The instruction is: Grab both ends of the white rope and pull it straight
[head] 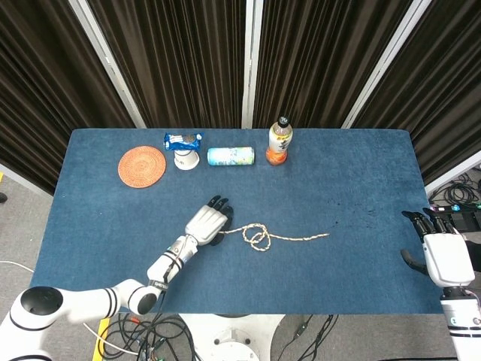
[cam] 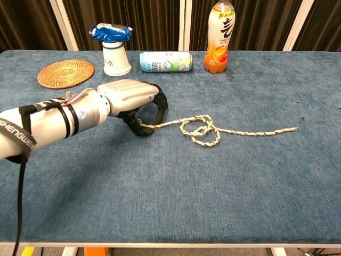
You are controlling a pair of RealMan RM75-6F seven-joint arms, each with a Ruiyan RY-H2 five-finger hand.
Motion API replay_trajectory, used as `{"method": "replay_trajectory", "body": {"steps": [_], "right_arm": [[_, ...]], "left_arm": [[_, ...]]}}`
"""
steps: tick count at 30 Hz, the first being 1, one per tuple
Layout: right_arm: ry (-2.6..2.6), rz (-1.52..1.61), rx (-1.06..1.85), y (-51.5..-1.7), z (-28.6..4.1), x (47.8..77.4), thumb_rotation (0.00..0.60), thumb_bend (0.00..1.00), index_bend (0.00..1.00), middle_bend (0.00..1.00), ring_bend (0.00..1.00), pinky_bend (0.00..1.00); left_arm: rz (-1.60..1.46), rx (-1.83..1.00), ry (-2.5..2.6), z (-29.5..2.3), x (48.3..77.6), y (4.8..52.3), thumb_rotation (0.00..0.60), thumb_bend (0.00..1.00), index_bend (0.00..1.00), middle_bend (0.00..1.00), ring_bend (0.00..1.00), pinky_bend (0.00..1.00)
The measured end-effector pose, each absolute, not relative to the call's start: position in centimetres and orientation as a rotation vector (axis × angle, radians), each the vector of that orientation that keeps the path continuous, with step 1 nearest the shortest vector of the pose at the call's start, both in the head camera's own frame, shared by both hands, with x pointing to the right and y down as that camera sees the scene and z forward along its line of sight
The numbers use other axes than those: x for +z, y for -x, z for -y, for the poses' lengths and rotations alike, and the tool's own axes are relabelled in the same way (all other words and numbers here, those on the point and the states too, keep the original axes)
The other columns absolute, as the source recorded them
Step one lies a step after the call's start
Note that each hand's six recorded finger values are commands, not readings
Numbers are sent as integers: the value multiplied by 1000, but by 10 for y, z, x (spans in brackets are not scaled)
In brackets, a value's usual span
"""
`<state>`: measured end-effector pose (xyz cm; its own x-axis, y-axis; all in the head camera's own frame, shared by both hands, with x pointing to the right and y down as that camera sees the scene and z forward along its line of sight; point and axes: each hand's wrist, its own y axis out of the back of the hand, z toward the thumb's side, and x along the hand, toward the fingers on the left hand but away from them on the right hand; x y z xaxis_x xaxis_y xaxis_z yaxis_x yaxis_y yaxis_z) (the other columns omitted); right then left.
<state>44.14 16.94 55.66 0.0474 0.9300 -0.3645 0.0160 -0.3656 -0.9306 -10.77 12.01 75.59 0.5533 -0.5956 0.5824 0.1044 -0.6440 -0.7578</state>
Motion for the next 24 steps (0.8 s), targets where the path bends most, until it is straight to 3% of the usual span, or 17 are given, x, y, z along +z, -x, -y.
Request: {"method": "replay_trajectory", "body": {"steps": [15, 24], "right_arm": [[1512, 1009, 1435, -444, -169, 556, 600, 177, 194, 235, 110, 235], [1586, 984, 1432, -434, -171, 565, 600, 243, 215, 242, 110, 235]], "left_arm": [[-383, -1137, 1994, -120, 759, 104, 600, 351, 558, 178, 40, 0], [-424, -1120, 2000, -119, 751, 110, 600, 381, 572, 183, 40, 0]]}}
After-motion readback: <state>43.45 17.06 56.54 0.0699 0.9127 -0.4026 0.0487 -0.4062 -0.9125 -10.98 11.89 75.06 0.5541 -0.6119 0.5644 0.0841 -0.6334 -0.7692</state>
